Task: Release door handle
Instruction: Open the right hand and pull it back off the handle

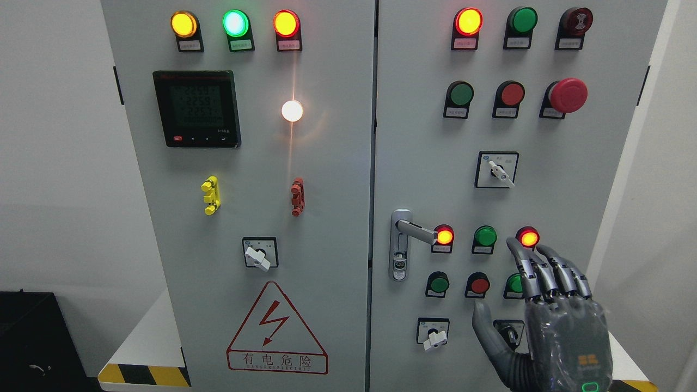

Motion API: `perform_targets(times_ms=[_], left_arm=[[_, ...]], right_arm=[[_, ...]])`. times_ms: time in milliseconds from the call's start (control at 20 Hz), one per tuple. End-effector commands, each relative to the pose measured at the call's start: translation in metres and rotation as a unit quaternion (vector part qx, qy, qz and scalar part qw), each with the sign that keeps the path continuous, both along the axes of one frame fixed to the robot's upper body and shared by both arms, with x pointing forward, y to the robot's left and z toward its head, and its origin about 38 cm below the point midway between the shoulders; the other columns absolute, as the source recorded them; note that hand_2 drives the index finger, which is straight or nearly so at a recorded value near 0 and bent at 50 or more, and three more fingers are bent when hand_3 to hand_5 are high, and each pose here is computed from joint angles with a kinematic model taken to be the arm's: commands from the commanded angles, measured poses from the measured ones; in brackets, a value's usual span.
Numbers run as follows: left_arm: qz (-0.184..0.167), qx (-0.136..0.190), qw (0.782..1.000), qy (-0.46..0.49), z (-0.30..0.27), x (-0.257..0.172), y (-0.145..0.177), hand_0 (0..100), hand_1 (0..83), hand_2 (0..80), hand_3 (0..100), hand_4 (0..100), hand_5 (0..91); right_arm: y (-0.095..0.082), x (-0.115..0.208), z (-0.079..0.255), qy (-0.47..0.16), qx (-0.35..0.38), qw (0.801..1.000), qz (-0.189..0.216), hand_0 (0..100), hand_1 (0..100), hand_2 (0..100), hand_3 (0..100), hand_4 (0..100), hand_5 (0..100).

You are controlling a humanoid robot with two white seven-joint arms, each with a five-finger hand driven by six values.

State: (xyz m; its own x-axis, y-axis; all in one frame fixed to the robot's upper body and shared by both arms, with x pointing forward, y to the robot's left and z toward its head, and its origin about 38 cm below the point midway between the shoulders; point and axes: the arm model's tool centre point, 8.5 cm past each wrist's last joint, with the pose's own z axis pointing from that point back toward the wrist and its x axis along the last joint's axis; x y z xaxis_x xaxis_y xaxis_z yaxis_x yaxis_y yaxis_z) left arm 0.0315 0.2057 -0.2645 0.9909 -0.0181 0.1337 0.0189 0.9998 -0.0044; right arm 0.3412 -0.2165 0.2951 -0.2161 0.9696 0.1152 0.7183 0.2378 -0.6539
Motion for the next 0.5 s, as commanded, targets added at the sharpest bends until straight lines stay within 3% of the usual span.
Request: perform_targets(times_ms=[0,451], left_arm=[[0.000,0.000,1.000,0.008,0.000,-0.011,0.000,12,55.6,0.0,0,0,0.0],[0.000,0.000,1.000,0.008,0.000,-0.011,0.000,12,55.6,0.0,0,0,0.0]], right_arm=[[-0.012,-0.006,0.006,-0.010,0.012,1.000,-0.010,54,30,1,2,0,0],[-0.001,-0.007,0.006,-0.017,0.002,1.000,0.018,54,31,2,1,1,0]])
